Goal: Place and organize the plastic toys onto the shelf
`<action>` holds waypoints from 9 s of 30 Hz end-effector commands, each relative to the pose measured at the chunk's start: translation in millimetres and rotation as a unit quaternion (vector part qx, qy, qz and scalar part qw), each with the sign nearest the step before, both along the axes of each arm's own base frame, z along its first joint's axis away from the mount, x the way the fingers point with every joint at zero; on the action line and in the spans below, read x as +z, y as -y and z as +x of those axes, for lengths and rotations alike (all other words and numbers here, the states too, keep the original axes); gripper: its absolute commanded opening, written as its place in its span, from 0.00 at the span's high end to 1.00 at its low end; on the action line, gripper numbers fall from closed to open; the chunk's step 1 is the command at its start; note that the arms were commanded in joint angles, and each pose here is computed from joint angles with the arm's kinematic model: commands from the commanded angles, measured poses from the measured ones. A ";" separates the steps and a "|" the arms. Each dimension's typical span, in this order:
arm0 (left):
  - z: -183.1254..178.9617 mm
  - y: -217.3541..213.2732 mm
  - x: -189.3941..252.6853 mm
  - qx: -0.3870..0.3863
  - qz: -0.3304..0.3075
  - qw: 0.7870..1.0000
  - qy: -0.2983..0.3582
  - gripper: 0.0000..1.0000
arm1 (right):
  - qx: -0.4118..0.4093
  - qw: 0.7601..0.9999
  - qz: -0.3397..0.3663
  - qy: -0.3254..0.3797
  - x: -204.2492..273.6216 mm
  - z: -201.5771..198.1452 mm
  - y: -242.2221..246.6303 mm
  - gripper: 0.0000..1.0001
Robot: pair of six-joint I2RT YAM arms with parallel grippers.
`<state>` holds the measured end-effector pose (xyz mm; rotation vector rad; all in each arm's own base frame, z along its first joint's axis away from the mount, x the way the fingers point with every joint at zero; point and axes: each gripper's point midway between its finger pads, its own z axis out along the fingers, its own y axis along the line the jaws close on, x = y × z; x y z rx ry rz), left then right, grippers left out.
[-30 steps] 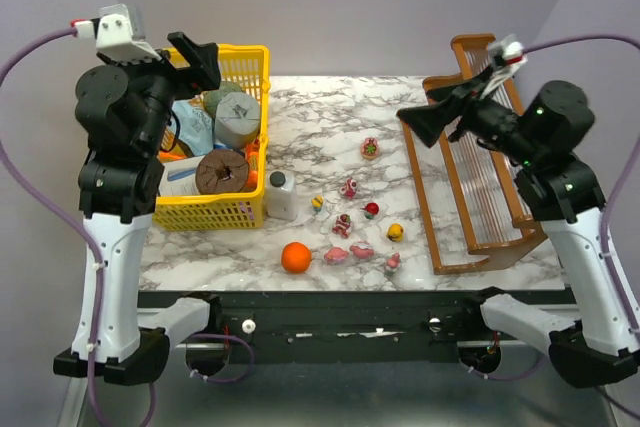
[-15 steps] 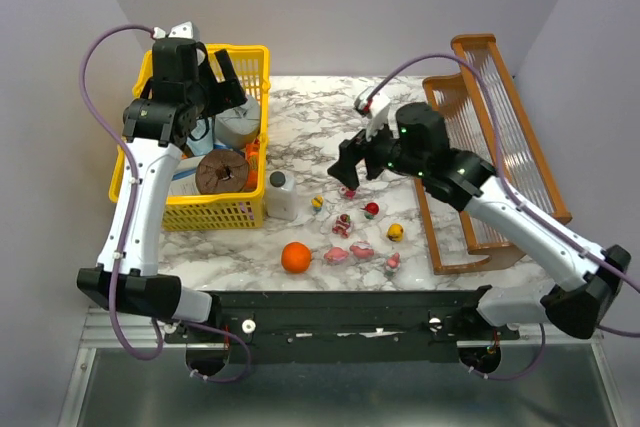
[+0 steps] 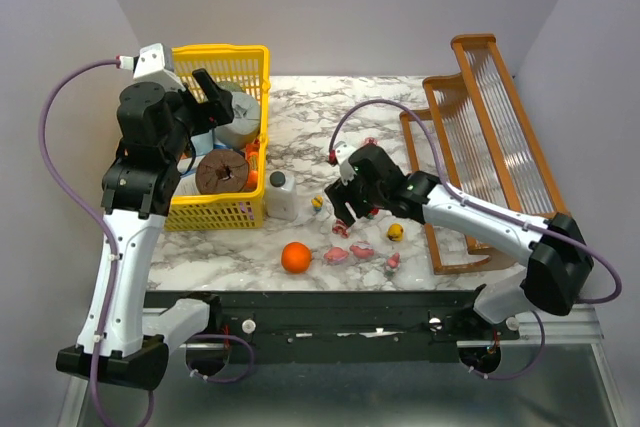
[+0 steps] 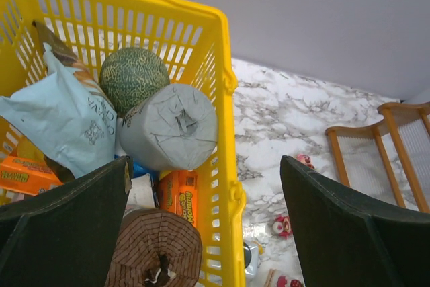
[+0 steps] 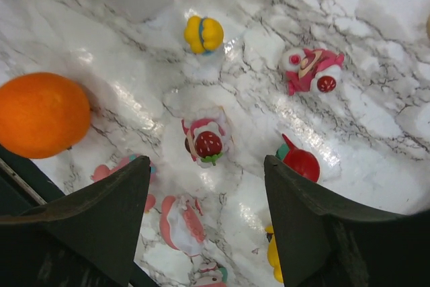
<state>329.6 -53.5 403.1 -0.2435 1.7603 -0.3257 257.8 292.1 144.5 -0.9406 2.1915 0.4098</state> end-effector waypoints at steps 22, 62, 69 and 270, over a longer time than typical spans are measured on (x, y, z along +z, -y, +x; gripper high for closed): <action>8.7 0.8 10.4 -0.006 0.009 0.999 0.039 0.01 | 0.037 0.995 -0.065 -0.070 -82.5 -12.3 -3.9 0.47; 10.7 20.1 0.5 -0.065 0.014 0.997 0.034 0.01 | -0.222 0.973 -0.020 0.056 147.9 44.7 75.9 0.99; 10.3 35.9 0.6 -0.105 -0.001 0.994 0.037 0.01 | -0.339 0.937 -0.020 0.078 208.6 35.4 174.1 0.99; 17.7 103.5 -20.3 -0.254 -0.023 0.967 0.000 0.01 | -0.237 0.968 -0.009 0.085 174.9 85.8 140.6 0.96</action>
